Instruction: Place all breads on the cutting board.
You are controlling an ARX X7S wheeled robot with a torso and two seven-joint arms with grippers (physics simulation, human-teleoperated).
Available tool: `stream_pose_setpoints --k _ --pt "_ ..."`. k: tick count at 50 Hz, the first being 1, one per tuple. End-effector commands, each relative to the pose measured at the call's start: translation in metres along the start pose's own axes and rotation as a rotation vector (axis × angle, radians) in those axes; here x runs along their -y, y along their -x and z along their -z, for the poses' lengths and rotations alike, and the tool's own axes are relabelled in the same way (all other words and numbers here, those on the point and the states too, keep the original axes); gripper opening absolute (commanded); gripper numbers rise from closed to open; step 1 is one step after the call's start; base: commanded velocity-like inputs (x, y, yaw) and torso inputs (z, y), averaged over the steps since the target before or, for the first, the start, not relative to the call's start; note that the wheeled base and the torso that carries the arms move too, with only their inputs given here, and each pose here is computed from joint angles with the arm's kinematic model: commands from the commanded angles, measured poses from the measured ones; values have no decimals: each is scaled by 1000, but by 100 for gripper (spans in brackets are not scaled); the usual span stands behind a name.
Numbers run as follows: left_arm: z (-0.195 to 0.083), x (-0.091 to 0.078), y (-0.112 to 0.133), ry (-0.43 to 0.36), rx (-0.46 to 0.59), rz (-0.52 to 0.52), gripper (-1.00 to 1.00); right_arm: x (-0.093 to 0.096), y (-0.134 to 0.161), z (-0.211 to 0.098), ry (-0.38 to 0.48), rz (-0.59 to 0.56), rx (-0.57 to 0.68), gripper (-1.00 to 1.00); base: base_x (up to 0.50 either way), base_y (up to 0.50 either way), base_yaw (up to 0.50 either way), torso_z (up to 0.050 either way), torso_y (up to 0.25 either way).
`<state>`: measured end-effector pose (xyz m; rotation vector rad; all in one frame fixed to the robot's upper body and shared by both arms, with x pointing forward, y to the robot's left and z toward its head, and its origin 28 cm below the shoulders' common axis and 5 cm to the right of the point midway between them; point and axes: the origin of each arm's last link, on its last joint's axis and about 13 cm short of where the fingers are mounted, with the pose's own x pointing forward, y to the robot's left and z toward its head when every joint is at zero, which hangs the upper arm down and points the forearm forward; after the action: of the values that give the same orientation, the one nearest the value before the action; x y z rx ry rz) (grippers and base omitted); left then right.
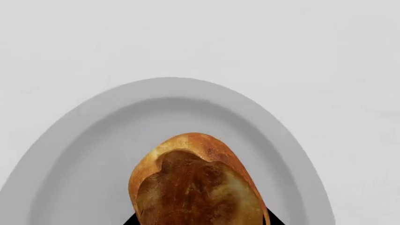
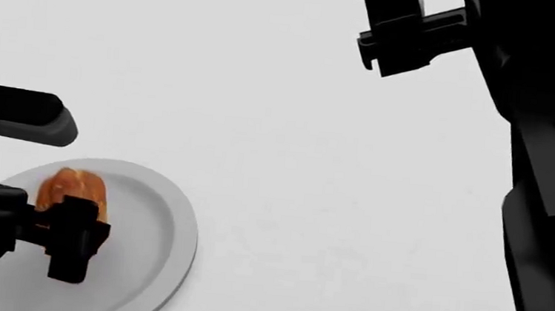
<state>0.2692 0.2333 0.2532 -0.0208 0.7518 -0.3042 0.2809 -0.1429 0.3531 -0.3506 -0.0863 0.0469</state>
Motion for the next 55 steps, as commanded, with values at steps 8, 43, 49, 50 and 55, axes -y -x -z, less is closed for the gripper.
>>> stream_pose_setpoints --k 8,43,49,50,55 --pt "5 16 46 -74 132 74 -100 -3 4 -2 -33 -29 23 100 0 0 0 0 0" --pt "21 20 138 -144 897 -115 -100 -9 84 -17 -143 26 209 100 0 0 0 0 0" --pt "18 17 145 -112 967 -159 -100 -12 100 -22 -100 58 237 100 0 0 0 0 0" --pt "18 17 144 -96 965 -156 -100 -13 104 -22 -109 55 239 100 0 0 0 0 0" --pt "20 19 146 -112 954 -152 -100 -13 110 -19 -79 57 238 100 0 498 0 0 0"
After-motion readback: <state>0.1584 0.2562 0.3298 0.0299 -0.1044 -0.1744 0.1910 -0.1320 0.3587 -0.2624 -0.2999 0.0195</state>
